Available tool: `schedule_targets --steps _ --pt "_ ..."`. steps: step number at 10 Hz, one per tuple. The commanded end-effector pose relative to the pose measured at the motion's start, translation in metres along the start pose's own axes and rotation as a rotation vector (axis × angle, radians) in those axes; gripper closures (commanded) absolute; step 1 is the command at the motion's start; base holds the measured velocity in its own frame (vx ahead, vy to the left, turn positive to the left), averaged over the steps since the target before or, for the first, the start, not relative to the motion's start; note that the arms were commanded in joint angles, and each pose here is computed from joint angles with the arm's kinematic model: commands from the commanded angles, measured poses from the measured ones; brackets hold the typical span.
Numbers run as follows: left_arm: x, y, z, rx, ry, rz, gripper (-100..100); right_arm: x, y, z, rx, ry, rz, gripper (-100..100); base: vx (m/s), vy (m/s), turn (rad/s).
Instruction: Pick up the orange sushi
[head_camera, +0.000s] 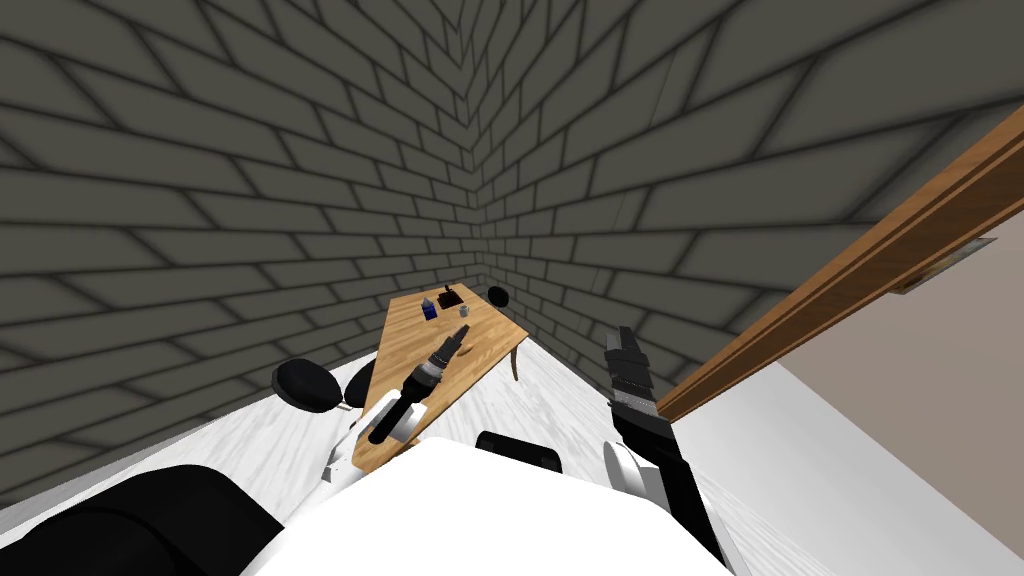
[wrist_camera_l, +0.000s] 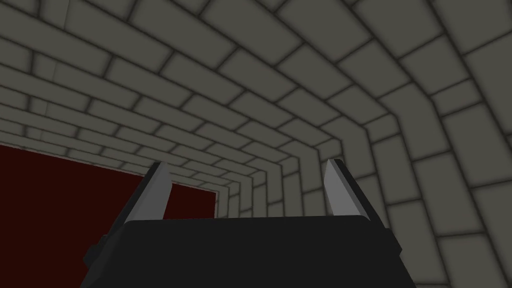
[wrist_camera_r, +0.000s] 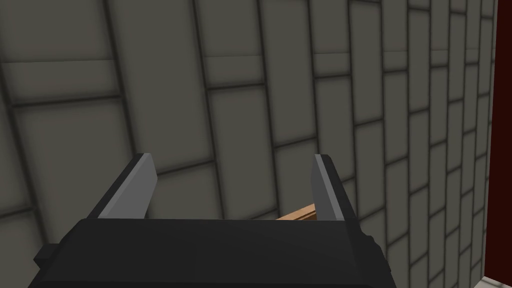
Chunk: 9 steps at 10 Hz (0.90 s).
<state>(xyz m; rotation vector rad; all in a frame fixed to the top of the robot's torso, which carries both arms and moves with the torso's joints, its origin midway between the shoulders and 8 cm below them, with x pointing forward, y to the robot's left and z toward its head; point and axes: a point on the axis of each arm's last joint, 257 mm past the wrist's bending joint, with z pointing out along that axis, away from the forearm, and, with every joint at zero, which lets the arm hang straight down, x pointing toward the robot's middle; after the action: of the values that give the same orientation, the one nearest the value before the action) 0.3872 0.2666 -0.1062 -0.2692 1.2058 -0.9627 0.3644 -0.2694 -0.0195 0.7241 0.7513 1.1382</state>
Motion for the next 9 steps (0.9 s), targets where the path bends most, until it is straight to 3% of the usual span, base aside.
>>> schedule_targets --steps 1,2,4,5,6,7,8,9 --pt "0.013 0.02 -0.009 -0.034 0.066 0.045 -100 0.0 0.0 0.0 0.0 0.0 0.0 0 -0.002 -0.018 0.002" --pt "0.013 0.021 -0.009 -0.035 0.066 0.045 -100 0.0 0.0 0.0 0.0 0.0 0.0 0 0.0 -0.016 0.005" --pt "0.028 0.051 -0.025 -0.077 0.165 0.119 -100 0.0 0.0 0.0 0.0 0.0 0.0 0 0.008 -0.025 -0.005" --pt "0.029 0.059 -0.03 -0.094 0.181 0.126 -100 0.0 0.0 0.0 0.0 0.0 0.0 0 0.011 -0.024 -0.006" --pt "0.033 0.069 -0.036 -0.101 0.23 0.168 -100 0.0 0.0 0.0 0.0 0.0 0.0 0 0.015 -0.023 -0.014" --pt "0.035 0.079 -0.042 -0.124 0.239 0.168 -100 0.0 0.0 0.0 0.0 0.0 0.0 0 0.011 -0.018 -0.01" --pt "0.038 0.091 -0.052 -0.137 0.291 0.21 -100 0.0 0.0 0.0 0.0 0.0 0.0 0 0.017 -0.017 -0.027" --pt "0.039 0.099 -0.057 -0.156 0.297 0.209 -100 0.0 0.0 0.0 0.0 0.0 0.0 0 0.015 -0.015 -0.014"
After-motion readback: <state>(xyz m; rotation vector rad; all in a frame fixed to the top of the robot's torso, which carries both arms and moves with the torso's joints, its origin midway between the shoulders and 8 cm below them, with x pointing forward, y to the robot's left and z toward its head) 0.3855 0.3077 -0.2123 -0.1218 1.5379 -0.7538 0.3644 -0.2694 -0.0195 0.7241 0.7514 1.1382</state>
